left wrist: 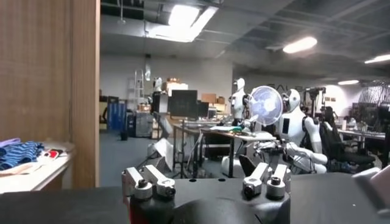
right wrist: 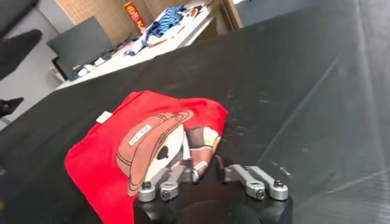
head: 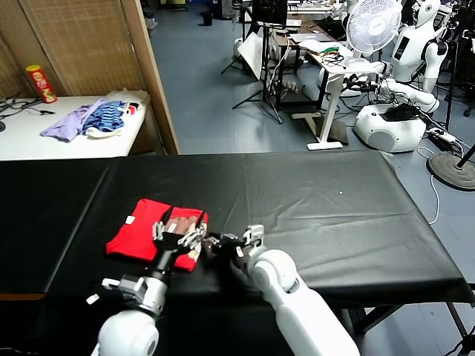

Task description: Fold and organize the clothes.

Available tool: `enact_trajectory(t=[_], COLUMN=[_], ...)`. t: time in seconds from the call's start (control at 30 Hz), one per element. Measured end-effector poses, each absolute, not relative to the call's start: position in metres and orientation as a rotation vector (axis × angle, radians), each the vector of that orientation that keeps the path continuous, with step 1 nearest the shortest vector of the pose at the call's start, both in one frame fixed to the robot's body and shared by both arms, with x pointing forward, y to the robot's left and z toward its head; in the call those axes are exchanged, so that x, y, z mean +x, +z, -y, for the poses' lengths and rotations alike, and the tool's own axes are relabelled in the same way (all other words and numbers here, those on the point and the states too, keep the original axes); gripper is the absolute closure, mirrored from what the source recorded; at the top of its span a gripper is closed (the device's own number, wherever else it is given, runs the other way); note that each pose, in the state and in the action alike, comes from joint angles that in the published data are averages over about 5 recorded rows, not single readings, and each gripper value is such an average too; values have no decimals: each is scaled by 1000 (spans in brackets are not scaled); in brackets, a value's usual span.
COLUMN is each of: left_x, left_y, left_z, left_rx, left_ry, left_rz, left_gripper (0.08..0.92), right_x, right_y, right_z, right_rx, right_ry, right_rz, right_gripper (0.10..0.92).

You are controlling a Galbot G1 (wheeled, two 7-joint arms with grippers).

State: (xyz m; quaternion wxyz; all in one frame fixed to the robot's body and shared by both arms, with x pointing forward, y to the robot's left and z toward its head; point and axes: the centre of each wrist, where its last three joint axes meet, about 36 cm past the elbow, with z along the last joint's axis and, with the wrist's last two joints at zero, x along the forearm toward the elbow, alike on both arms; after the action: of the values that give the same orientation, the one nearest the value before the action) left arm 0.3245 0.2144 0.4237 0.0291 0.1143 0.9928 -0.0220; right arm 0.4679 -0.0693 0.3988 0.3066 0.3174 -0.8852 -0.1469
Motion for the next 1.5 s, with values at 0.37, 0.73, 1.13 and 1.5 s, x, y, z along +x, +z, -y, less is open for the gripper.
enact_trajectory(t=[0.37, 0.73, 1.13, 1.5], left_x=[321, 319, 308, 271], left_y=[421, 411, 402, 402], left_z=[-221, -225, -245, -263], left_rx=[319, 289, 228, 146], left_ry=[-52, -47, -7, 63], left_rz=[-3068, -3086, -3147, -3229], left_gripper=[201, 201, 201, 201], right_x=[475, 493, 422, 308], right_y=[397, 401, 410, 419], right_z=[79, 150, 200, 227], right_rx=[832, 851, 643, 244], right_ry=[-248, 340, 494, 252], right_rz=[2464, 2727, 2971, 3074], right_gripper=[900, 823, 260, 224])
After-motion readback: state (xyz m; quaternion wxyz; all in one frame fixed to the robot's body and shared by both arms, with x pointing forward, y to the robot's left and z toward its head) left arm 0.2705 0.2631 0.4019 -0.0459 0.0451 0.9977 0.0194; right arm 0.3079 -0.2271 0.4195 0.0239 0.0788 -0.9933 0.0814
